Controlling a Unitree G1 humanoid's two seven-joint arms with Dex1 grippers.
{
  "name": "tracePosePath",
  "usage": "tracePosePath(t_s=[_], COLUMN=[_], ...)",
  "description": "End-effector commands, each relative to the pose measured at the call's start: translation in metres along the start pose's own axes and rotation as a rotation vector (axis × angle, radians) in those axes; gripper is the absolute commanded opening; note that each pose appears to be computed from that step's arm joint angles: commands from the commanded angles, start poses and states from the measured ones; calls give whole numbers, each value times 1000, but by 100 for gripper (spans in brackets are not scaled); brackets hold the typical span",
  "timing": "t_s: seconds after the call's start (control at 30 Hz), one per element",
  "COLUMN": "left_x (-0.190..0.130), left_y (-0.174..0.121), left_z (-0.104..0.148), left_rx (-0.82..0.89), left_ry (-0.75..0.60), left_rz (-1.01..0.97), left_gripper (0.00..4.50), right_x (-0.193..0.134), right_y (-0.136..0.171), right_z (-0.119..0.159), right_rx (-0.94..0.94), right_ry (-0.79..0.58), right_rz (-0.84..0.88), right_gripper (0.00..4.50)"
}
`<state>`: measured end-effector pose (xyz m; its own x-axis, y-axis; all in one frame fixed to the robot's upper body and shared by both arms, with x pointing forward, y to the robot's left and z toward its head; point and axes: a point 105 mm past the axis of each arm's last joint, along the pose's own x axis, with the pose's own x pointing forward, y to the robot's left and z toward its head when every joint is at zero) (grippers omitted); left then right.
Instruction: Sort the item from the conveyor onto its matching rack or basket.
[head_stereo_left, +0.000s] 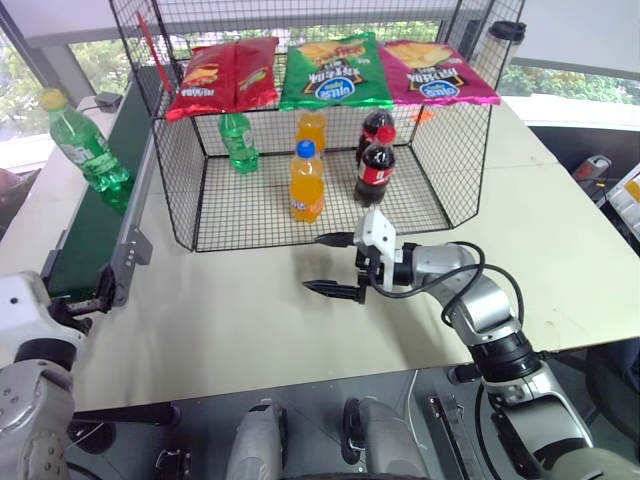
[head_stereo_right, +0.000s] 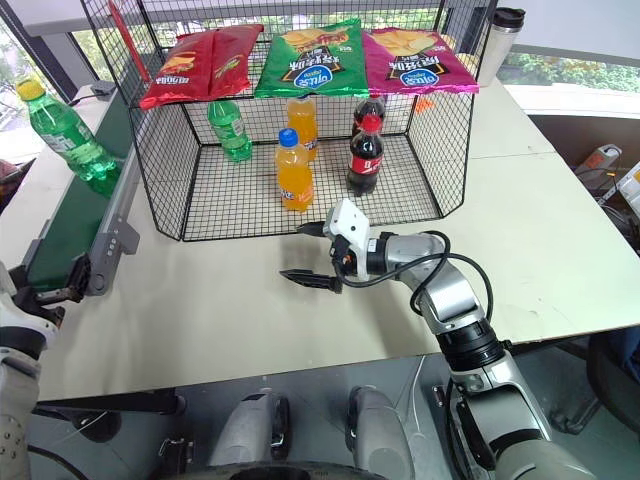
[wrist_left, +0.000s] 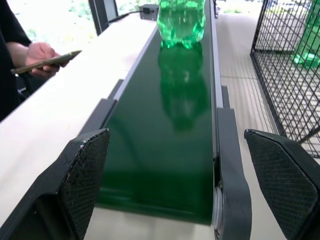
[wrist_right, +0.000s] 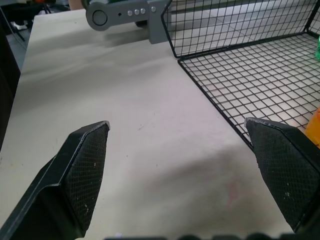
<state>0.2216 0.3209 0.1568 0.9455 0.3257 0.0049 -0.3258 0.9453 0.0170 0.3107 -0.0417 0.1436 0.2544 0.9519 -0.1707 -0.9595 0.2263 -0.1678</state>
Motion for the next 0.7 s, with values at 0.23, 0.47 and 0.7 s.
tracePosePath(t_s=[0.23,0.47,0.7], left_x=[4,9,15], left_y=[13,12,12], left_z=[7,12,16], left_rx=[40,35,32], left_ry=[-26,-43,-57], left_rz=[69,73,79], left_gripper=[448,448,448], right_x=[-1,-1,-1], right_y=[2,2,1], right_z=[11,11,11], right_rx=[-42,-43,-42], right_ry=[-14,-12,-11], right_rz=[9,7,4], right_gripper=[450,450,450])
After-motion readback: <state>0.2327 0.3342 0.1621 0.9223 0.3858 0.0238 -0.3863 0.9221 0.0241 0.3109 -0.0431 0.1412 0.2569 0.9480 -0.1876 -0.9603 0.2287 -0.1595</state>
